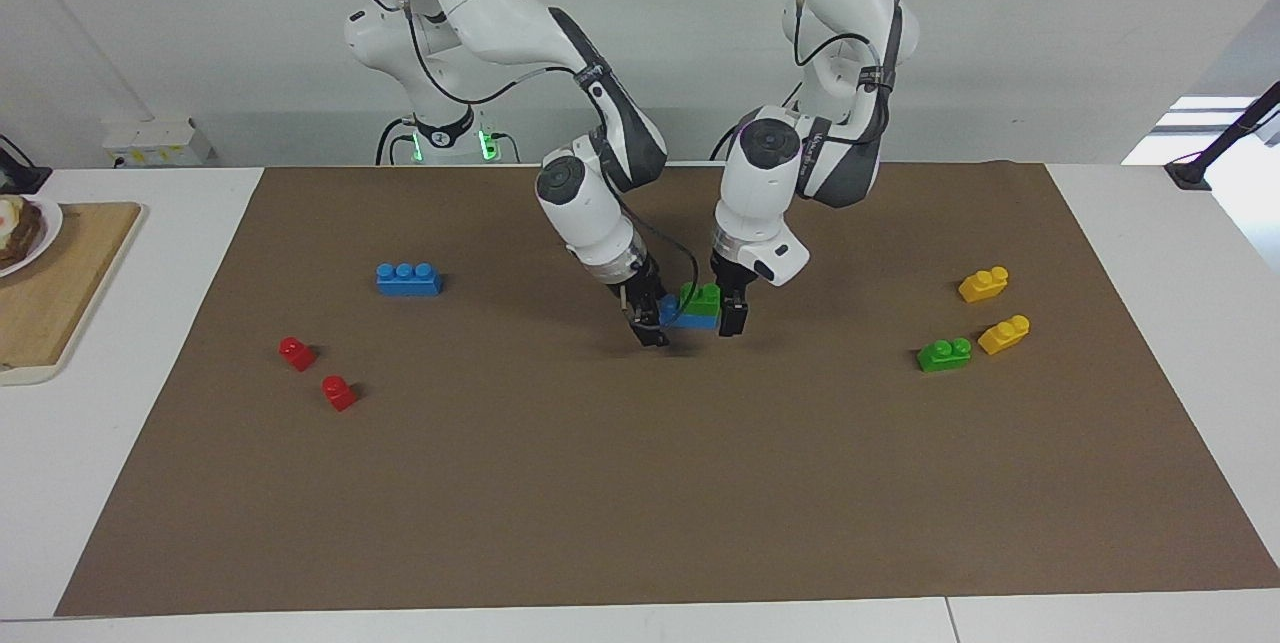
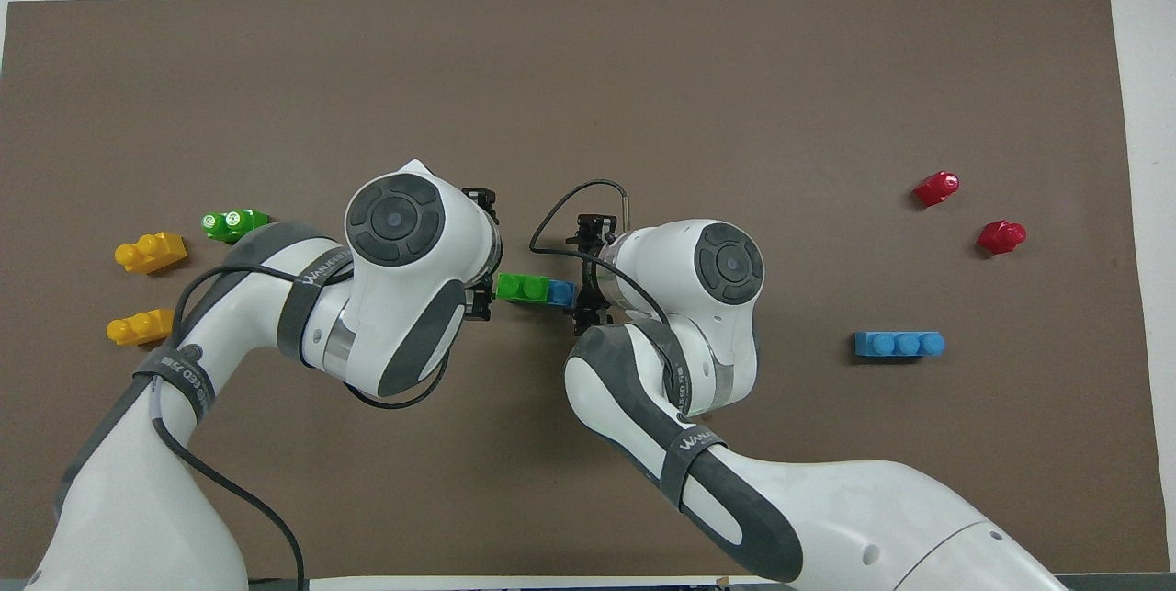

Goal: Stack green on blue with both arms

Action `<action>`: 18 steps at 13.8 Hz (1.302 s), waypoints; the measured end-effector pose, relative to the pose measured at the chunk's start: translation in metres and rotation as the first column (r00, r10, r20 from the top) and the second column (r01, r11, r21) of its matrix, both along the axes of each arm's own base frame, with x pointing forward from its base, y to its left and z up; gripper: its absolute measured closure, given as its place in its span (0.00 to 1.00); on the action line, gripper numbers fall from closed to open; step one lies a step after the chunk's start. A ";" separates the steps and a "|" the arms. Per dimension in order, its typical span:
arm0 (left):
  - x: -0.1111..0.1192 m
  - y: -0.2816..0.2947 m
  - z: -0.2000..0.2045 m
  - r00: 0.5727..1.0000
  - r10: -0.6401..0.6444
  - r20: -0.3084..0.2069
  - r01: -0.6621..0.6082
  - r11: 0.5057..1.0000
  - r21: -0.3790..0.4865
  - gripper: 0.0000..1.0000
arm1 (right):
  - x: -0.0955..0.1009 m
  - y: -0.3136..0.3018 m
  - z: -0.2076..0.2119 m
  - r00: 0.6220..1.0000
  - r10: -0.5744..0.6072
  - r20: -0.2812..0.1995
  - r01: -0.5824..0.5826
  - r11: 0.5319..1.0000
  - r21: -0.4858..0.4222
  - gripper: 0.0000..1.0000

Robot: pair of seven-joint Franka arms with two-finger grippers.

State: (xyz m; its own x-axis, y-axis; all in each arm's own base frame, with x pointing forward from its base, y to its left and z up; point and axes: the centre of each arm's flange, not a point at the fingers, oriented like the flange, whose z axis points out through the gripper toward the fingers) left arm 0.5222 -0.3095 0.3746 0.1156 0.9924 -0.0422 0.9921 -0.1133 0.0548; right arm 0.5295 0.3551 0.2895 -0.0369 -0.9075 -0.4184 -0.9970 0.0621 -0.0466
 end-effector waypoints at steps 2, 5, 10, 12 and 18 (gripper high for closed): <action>0.015 0.014 0.023 1.000 -0.004 -0.005 0.004 1.000 0.006 0.00 | 0.011 -0.014 0.015 1.000 -0.008 -0.020 0.009 1.000 0.009 0.00; 0.030 0.048 0.056 0.999 -0.033 -0.024 0.034 0.999 0.021 0.00 | 0.029 -0.056 0.049 0.998 -0.020 -0.060 0.022 1.000 0.021 0.00; 0.029 0.134 0.103 0.985 -0.139 -0.106 0.145 0.988 0.046 0.00 | 0.054 -0.140 0.118 0.997 0.073 0.010 -0.074 0.996 0.042 0.00; 0.032 0.186 0.124 0.978 -0.182 -0.098 0.187 0.982 0.040 0.00 | 0.064 -0.167 0.138 0.981 0.180 0.076 -0.181 0.983 0.009 0.00; 0.029 0.296 0.154 0.893 -0.442 -0.079 0.445 0.895 0.025 0.00 | 0.086 -0.232 0.183 0.756 0.629 0.181 -0.579 0.772 -0.261 0.00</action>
